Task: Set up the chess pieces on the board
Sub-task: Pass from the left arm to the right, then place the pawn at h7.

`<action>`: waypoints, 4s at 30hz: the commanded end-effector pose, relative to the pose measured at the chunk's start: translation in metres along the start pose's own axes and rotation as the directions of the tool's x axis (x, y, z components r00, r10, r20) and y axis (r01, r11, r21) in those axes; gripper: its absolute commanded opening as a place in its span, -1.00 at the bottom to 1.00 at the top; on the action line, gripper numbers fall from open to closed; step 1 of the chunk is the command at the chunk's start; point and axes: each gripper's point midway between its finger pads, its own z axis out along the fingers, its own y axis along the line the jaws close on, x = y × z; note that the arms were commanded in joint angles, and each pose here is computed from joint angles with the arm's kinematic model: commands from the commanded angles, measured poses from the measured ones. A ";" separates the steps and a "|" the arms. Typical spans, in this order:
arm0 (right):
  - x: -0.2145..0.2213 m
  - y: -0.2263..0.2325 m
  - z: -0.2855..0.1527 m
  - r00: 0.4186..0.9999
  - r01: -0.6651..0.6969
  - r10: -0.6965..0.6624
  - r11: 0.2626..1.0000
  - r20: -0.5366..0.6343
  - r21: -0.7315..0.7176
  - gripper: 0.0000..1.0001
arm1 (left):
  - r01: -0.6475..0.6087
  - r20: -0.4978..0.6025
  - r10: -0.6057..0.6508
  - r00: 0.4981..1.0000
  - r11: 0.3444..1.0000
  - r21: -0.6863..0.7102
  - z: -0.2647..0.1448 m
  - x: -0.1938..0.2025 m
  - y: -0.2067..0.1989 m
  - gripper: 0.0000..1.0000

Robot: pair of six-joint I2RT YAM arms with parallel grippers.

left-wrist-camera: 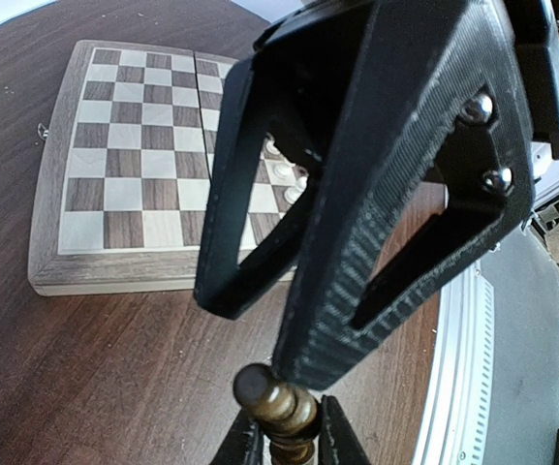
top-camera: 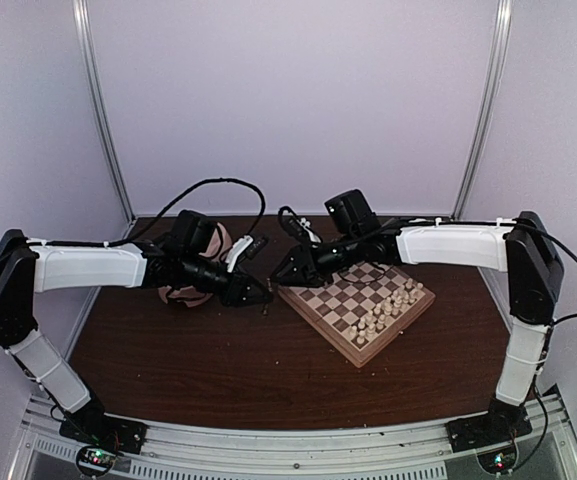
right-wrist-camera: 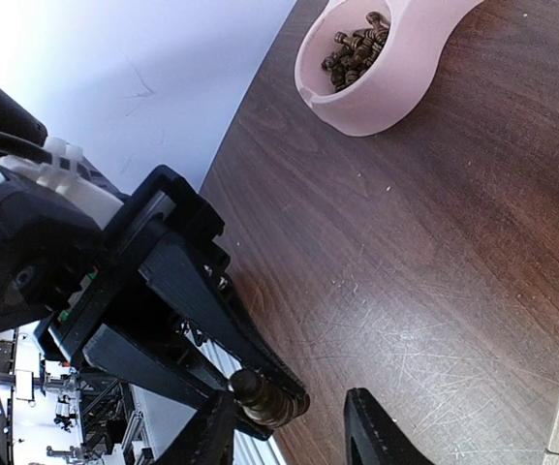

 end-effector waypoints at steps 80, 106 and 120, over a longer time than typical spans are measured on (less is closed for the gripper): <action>-0.109 -0.276 -0.145 0.940 -0.084 -0.230 0.561 0.252 0.824 -0.73 | -0.013 -0.031 0.006 1.000 0.973 -0.230 -0.015 0.005 0.029 -0.71; -0.095 -0.299 -0.153 0.946 -0.113 -0.207 0.514 0.250 0.851 -0.70 | -0.005 -0.036 -0.004 0.999 0.973 -0.230 -0.013 0.005 0.030 -0.71; -0.090 -0.307 -0.152 0.951 -0.117 -0.191 0.510 0.245 0.852 -0.55 | 0.004 -0.037 -0.013 0.999 0.974 -0.227 -0.011 0.006 0.031 -0.71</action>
